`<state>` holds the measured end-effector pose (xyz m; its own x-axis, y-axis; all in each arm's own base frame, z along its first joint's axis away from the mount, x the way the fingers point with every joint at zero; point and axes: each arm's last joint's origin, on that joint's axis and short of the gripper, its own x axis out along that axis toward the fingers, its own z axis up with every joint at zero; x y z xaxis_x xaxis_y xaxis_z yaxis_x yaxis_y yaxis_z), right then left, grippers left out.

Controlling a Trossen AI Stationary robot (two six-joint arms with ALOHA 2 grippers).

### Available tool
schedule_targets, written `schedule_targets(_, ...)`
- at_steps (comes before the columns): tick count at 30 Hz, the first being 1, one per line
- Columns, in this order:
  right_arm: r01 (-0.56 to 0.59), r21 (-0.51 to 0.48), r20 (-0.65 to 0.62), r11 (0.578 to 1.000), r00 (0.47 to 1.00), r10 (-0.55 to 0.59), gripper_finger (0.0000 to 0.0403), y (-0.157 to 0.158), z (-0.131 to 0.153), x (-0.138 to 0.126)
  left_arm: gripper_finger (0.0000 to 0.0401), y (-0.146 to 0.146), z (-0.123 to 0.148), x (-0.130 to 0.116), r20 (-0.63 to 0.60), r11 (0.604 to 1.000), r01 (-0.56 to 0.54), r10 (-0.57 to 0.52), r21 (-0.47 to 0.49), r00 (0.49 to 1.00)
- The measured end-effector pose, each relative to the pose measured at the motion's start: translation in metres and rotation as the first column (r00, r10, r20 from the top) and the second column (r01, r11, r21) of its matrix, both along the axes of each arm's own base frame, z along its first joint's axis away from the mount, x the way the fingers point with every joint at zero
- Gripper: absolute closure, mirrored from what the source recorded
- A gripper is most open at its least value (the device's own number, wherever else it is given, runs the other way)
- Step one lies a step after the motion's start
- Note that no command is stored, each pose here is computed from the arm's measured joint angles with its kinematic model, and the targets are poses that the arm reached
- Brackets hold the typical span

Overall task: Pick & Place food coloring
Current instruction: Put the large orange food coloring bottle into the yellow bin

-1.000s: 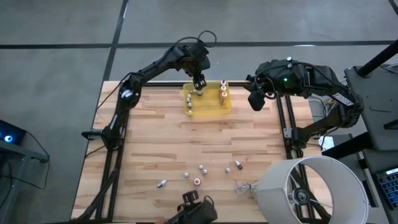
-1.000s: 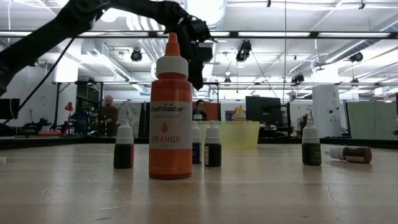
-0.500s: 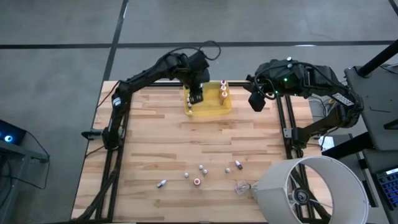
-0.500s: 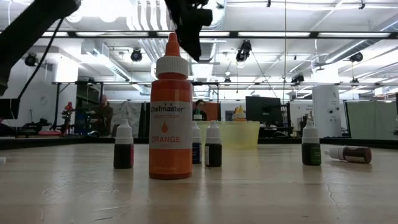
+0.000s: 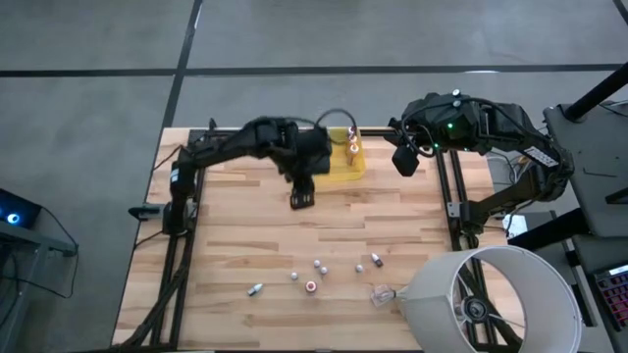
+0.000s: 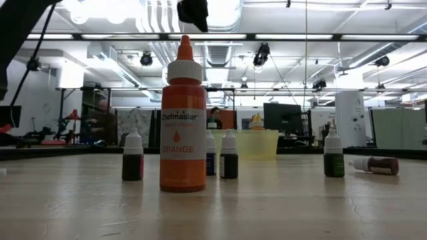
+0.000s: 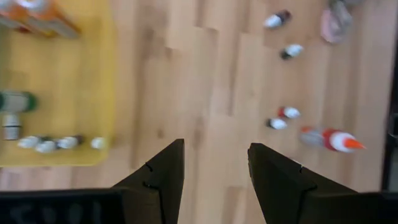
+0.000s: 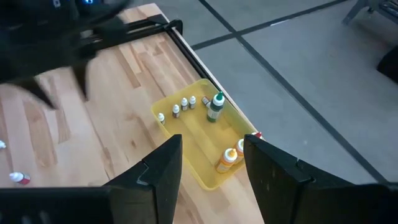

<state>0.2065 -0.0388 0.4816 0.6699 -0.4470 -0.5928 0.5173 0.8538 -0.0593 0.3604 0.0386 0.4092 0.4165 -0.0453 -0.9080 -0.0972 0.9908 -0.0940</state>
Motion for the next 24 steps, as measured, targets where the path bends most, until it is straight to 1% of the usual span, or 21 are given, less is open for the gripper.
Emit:
schedule_targets(10,0.000,0.000,0.000,1.000,1.000,0.000,0.0239,0.000,0.000,0.000,0.0252,-0.068,-0.007,0.000,-0.055,0.992,0.123,-0.125,-0.038,0.991)
schedule_targets(14,0.000,0.000,-0.001,1.000,1.000,0.000,0.0239,0.000,0.000,0.000,0.0252,-0.090,-0.014,-0.002,-0.088,0.980,0.180,-0.188,-0.089,0.978)
schedule_targets(17,-0.001,-0.001,-0.002,1.000,1.000,0.001,0.0239,0.000,0.000,0.000,0.0252,-0.102,-0.024,-0.002,-0.124,0.967,0.216,-0.233,-0.135,0.964)
schedule_targets(21,-0.004,-0.005,-0.006,1.000,1.000,0.004,0.0239,0.000,0.000,0.000,0.0252,-0.112,-0.037,-0.001,-0.162,0.961,0.240,-0.261,-0.139,0.952)
schedule_targets(24,-0.004,-0.004,-0.006,1.000,1.000,0.004,0.0239,0.000,0.000,0.000,0.0252,-0.118,-0.044,0.000,-0.176,0.950,0.284,-0.304,-0.131,0.936)
